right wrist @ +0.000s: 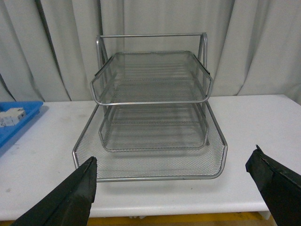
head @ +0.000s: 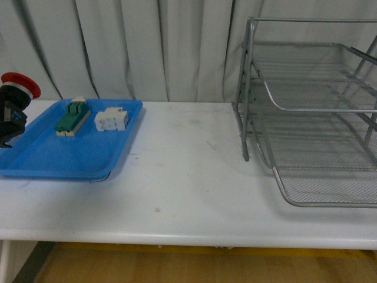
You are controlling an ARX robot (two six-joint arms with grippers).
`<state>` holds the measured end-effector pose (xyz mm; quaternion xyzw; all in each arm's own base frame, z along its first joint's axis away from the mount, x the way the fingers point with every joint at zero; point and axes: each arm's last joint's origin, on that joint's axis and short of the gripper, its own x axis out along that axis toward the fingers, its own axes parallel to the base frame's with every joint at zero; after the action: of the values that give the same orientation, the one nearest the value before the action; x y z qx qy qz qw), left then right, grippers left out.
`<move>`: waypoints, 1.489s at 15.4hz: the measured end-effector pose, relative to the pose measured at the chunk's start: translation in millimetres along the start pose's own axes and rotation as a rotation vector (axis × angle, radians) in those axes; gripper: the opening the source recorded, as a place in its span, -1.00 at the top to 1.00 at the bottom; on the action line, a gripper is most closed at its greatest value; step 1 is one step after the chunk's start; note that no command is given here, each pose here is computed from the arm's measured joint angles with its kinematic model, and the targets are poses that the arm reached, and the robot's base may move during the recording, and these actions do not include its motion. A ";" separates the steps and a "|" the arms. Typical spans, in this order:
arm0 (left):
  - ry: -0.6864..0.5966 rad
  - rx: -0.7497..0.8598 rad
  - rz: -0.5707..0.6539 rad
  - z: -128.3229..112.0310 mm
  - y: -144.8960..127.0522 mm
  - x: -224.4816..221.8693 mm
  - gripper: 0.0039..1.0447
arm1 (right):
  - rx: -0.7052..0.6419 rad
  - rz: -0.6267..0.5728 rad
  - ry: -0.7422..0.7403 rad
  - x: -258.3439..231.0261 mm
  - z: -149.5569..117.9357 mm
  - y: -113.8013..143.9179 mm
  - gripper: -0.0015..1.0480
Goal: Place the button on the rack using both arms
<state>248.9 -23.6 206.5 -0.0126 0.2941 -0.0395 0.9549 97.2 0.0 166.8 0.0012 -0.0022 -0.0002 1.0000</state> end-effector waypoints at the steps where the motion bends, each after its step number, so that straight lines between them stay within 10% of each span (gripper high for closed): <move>1: 0.014 -0.003 0.005 -2.4 1.2 2.9 0.30 | 0.000 0.000 0.000 0.0 0.0 0.0 -0.87; 23: 0.034 -0.018 -0.005 -33.4 1.5 19.0 0.31 | 0.000 0.000 0.000 0.0 0.0 0.0 -0.87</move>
<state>245.8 -23.7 168.1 -0.0213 0.3104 -0.0395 0.9495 97.2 0.0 166.8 0.0012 -0.0020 -0.0002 1.0000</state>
